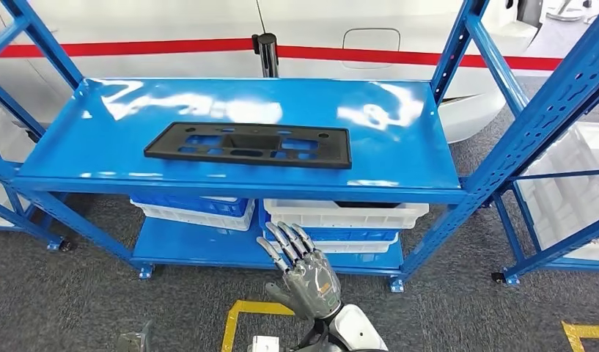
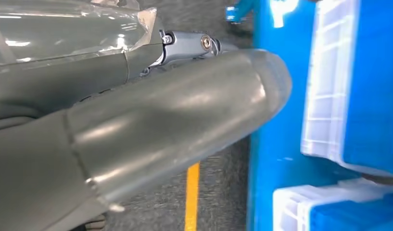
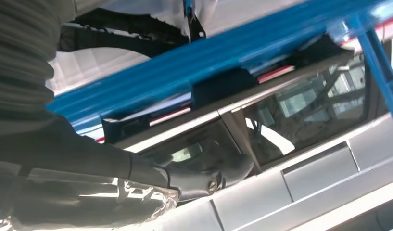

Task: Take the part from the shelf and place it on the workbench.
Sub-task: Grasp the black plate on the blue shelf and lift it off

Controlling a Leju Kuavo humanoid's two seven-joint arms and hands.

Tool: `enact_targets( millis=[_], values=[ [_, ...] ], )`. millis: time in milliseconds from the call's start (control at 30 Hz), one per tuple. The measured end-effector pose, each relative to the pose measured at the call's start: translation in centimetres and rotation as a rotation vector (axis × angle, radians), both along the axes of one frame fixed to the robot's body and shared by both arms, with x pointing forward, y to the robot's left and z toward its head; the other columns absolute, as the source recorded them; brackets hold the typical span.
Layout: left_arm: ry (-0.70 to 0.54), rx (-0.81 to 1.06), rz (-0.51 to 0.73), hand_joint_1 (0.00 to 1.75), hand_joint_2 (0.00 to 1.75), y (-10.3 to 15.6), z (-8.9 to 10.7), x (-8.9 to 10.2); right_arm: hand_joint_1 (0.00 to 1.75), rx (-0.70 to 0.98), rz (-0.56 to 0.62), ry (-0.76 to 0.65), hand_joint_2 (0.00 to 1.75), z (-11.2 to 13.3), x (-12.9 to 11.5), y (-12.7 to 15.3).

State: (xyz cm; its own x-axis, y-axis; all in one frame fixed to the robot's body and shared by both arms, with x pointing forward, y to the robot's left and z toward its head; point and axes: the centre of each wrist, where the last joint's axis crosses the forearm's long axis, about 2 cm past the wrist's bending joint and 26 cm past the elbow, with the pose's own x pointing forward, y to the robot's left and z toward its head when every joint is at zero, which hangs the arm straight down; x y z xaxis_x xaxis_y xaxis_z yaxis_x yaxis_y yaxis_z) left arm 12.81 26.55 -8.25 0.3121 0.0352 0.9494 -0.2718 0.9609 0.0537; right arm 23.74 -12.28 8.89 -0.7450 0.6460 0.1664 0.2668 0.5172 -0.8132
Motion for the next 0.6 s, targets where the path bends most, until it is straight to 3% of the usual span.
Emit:
enact_targets(
  millis=[600],
  values=[
    [0.005,0.003,0.01,0.0,0.0,0.22,-0.07,-0.22,0.0,0.012,0.015,-0.004,1.75,0.36,0.31,0.73]
  ],
)
